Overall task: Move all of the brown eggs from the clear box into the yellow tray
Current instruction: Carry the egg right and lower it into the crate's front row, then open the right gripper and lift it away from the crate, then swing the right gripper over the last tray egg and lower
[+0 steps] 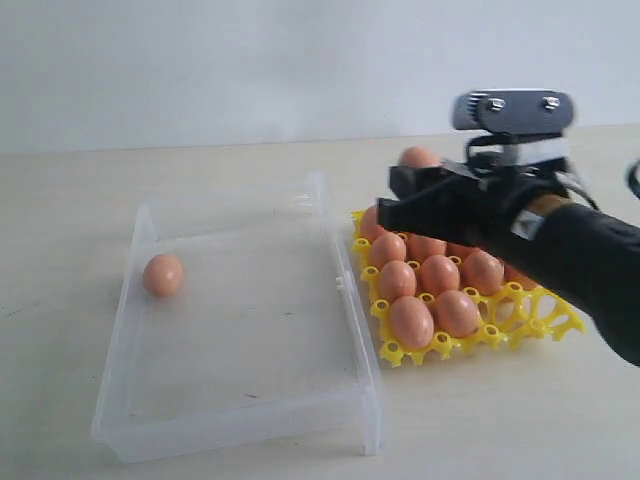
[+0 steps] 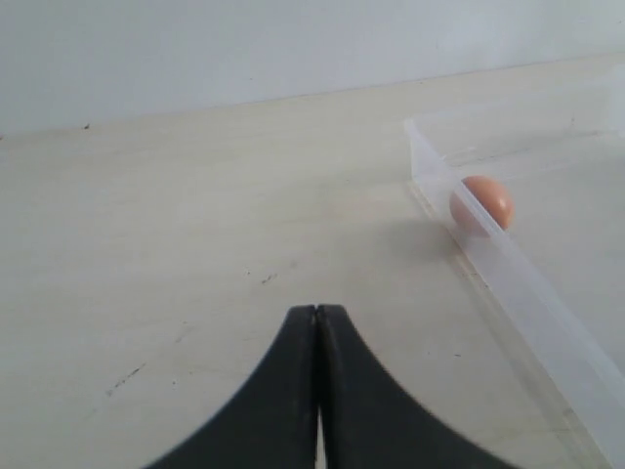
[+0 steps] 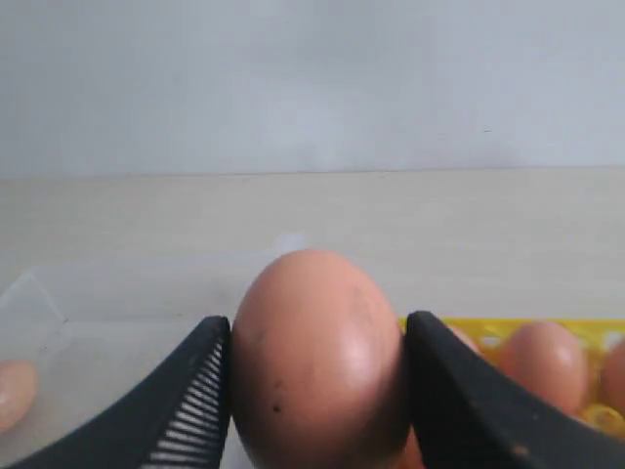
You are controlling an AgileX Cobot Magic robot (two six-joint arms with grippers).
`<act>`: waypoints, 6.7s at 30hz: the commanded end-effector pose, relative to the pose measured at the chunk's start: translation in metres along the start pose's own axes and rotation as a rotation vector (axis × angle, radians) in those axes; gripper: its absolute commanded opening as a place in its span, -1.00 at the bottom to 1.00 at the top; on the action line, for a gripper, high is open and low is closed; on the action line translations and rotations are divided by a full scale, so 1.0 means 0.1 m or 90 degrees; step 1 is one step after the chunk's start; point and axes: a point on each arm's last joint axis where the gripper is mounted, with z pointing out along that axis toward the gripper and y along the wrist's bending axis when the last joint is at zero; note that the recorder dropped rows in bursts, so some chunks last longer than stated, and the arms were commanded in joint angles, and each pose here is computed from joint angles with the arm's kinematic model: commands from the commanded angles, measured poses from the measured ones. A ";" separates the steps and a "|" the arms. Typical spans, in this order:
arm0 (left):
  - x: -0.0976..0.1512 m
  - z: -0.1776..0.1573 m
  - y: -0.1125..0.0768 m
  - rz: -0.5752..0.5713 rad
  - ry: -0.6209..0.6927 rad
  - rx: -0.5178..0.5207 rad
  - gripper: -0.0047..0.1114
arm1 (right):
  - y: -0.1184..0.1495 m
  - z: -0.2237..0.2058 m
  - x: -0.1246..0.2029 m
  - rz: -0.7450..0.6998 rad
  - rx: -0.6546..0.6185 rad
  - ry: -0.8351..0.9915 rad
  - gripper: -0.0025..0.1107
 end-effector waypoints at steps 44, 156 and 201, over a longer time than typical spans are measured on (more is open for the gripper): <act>-0.03 -0.01 0.00 -0.005 -0.012 0.000 -0.92 | -0.63 -0.18 0.87 0.101 0.209 0.100 -0.96; -0.03 -0.01 0.00 -0.005 -0.012 0.000 -0.92 | 1.29 1.38 -0.56 -0.011 -0.125 0.426 -0.85; -0.03 -0.01 0.00 -0.005 -0.012 0.000 -0.92 | 1.55 2.31 0.11 0.167 -0.131 0.560 0.05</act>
